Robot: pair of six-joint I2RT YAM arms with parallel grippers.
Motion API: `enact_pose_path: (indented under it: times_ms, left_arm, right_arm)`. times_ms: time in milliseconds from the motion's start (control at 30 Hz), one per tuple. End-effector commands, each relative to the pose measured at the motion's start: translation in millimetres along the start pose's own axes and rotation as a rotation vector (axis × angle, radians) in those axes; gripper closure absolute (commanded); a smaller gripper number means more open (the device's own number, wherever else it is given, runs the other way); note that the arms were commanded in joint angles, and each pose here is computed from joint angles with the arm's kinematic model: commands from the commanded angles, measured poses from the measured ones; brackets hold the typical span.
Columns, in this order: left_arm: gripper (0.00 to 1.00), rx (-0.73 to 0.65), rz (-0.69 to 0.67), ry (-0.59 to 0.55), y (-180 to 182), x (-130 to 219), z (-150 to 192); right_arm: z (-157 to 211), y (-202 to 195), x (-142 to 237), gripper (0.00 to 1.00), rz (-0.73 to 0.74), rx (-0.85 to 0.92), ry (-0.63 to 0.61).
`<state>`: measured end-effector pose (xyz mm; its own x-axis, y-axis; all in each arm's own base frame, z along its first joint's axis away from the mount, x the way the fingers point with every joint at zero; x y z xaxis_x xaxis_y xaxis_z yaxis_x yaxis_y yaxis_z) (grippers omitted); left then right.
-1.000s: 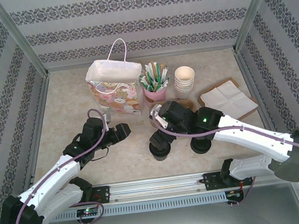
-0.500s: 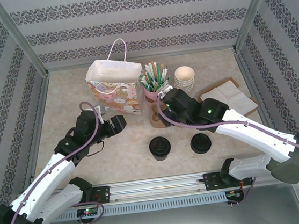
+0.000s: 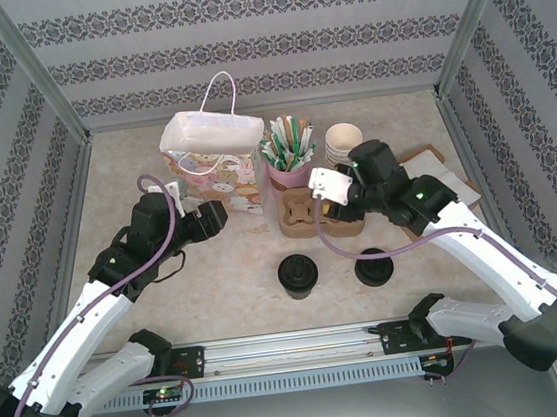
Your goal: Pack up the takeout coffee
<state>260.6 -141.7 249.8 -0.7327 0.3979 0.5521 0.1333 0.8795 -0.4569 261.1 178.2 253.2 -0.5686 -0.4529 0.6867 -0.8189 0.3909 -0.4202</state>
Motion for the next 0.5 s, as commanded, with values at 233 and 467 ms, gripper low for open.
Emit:
enact_pose_path:
  times_ms: [233,467]
  left_arm:
    - [0.21,-0.068,-0.034,-0.017,3,2,-5]
    - [0.21,-0.016,-0.036,-0.094,16,13,2]
  right_arm:
    - [28,27,-29,0.38,-0.252,0.284,0.001]
    - [36,20,-64,0.47,-0.283,0.243,0.036]
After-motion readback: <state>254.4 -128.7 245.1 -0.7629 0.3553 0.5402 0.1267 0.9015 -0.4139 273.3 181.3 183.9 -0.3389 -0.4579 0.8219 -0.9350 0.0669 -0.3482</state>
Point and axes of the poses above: each hand's point on the last joint's axis, 136 mm out from that joint toward the fingers, its own x axis back along the fingers, its own y axis along the line the jaws close on, z = x × y, the point moved 1 cm from there along x, back along the fingers, and after that the axes turned 4 degrees about -x, right-handed, at the moved point
